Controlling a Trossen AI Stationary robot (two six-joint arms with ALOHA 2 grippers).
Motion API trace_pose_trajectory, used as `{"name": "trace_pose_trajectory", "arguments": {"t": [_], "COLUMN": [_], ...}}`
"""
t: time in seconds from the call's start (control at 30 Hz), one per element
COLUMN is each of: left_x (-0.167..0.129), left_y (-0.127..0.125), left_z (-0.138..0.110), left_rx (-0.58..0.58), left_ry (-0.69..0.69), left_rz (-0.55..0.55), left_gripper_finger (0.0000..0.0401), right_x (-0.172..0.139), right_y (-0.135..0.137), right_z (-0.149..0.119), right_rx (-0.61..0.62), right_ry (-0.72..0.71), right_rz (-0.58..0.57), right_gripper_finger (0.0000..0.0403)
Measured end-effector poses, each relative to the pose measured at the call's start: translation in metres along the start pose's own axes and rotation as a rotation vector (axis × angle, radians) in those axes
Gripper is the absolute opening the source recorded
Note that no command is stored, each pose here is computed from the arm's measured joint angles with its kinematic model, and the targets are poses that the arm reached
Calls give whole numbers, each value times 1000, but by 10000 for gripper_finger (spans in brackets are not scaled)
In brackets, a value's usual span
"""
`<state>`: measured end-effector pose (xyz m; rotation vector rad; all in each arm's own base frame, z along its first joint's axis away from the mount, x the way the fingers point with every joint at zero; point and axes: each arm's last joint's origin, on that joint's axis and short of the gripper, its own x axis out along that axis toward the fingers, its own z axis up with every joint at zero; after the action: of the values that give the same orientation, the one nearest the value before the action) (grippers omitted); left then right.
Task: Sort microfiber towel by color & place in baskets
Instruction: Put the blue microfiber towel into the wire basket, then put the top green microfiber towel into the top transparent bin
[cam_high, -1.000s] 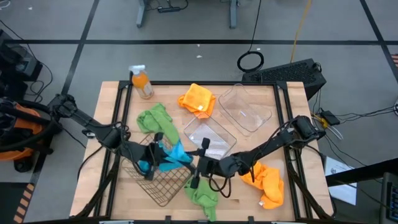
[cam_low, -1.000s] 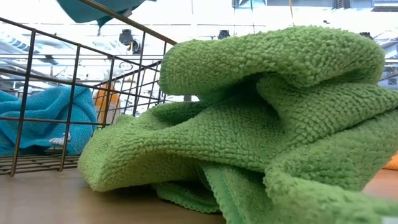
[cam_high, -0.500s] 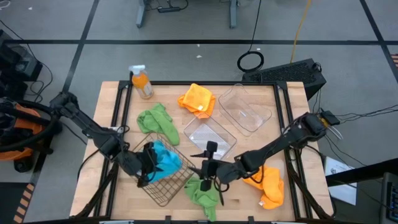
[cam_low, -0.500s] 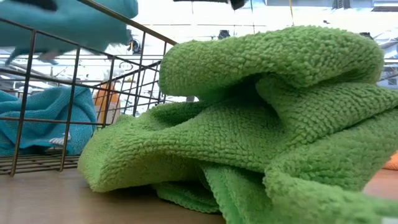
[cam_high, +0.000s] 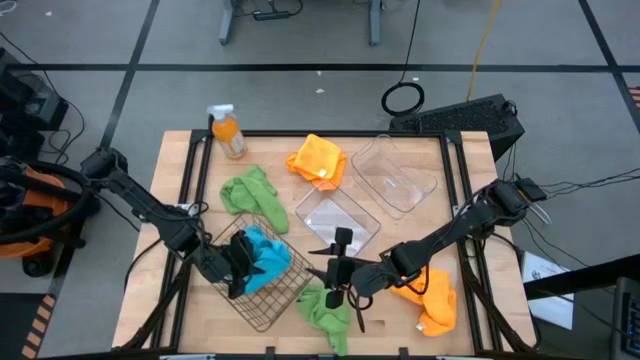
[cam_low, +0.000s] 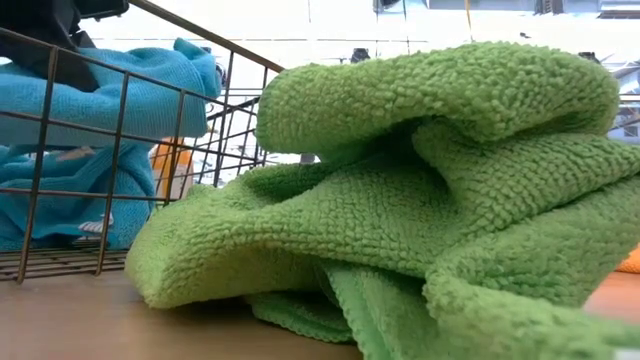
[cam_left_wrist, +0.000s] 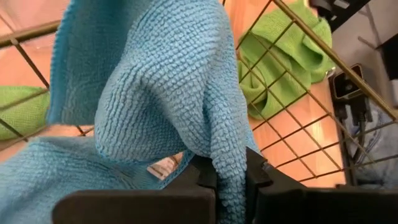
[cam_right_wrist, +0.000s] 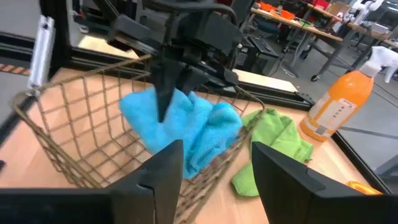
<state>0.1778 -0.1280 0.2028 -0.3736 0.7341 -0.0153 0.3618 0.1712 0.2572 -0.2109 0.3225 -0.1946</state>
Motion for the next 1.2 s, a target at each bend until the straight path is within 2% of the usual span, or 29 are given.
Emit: {"name": "trace_pose_trajectory", "arguments": {"t": [0.17, 0.37, 0.5, 0.67, 0.83, 1.03, 1.2], "left_x": [2, 1, -1, -2, -3, -10, -16], "left_y": [1, -2, -6, -10, -10, -19, -20], "left_z": [-2, -4, -6, -8, -8, 7, 21], "left_rx": [-44, -79, -97, -105, -72, 37, 131], "left_ry": [-12, -7, -5, 0, -5, -82, -183], "left_rz": [-16, -39, -62, -85, -88, -106, 38], "left_gripper_finger": [44, 123, 175, 222, 234, 234, 234], "right_x": [1, 1, 1, 1, 1, 1, 1], "right_y": [-2, -2, -3, -3, -3, -3, -5], "right_z": [-1, -4, -4, -5, -5, -3, -3], "right_rx": [-22, -50, -59, -65, -66, -71, -60], "right_ry": [13, 35, 39, 41, 40, 29, 30], "right_rz": [-6, -9, -58, -59, -57, -71, -137], "right_gripper_finger": [168, 160, 155, 149, 143, 139, 138]}}
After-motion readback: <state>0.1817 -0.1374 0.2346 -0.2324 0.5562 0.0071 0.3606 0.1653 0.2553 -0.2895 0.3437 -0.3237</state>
